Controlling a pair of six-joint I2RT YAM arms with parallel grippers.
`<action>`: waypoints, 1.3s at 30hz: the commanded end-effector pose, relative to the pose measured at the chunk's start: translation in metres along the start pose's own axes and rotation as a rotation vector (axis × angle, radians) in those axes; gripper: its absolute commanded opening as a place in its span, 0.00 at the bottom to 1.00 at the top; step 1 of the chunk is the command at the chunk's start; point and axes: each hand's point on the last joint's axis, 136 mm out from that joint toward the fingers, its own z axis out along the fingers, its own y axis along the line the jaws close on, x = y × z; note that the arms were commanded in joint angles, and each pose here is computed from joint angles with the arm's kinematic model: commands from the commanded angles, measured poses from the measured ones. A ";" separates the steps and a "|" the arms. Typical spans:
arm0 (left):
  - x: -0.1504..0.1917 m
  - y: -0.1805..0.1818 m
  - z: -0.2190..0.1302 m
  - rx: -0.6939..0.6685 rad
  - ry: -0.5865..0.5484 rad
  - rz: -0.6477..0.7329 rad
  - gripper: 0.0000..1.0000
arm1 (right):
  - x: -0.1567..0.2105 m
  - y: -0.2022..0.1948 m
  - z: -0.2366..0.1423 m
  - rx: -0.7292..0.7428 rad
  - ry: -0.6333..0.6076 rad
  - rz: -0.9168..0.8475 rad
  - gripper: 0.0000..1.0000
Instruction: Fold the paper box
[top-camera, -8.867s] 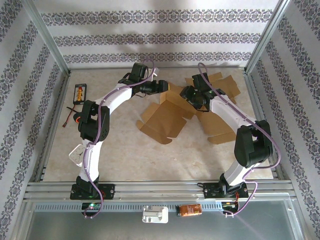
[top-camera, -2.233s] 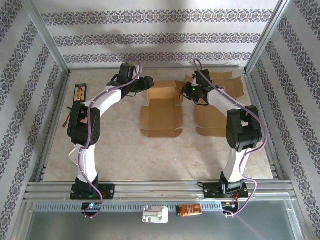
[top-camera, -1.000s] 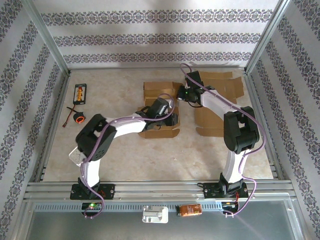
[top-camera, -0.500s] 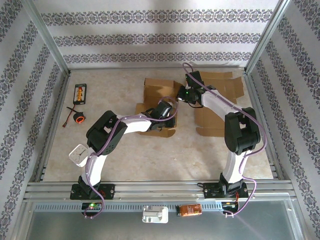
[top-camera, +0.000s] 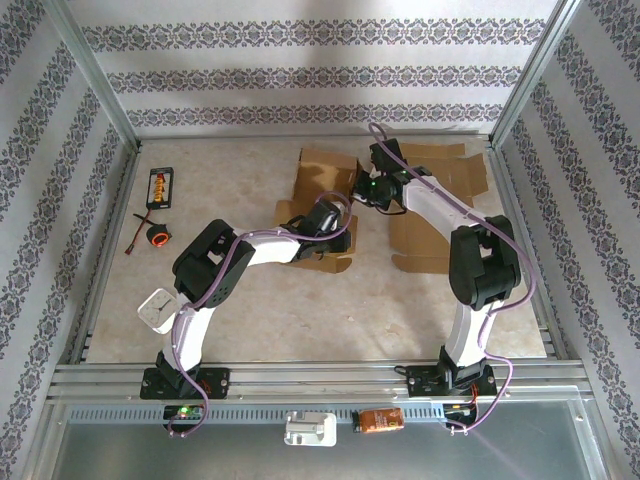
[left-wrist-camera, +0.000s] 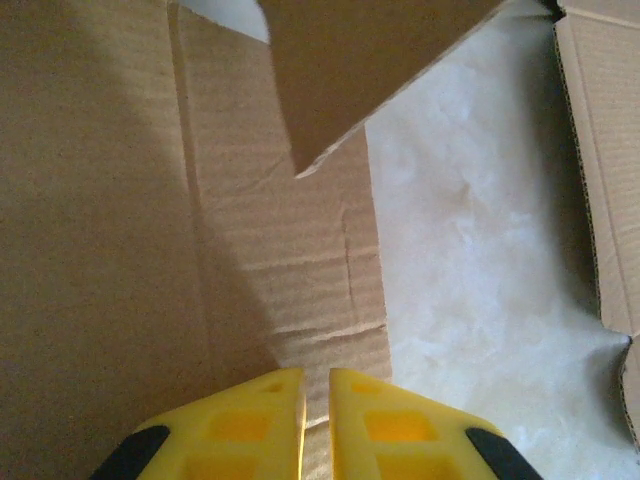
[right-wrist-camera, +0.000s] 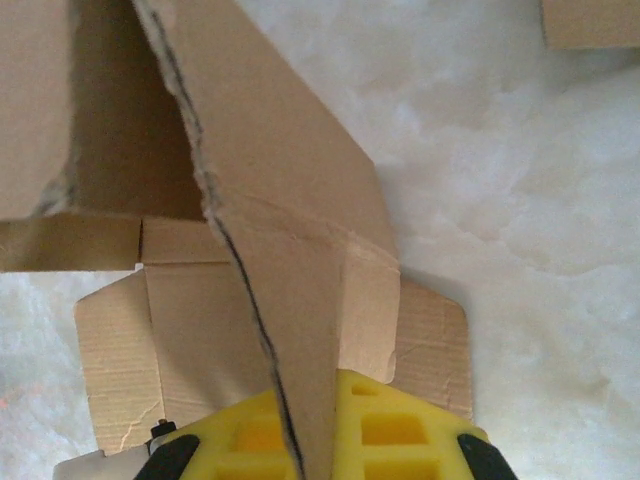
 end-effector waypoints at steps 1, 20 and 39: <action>0.018 0.016 0.012 0.010 0.037 -0.043 0.14 | 0.026 -0.006 0.020 0.035 0.085 0.009 0.00; -0.066 -0.007 -0.131 0.033 -0.407 -0.061 0.58 | 0.033 -0.020 0.031 0.153 0.042 -0.097 0.00; -0.181 0.081 -0.191 -0.019 -0.207 -0.237 0.73 | 0.031 -0.003 0.025 0.168 0.008 -0.182 0.00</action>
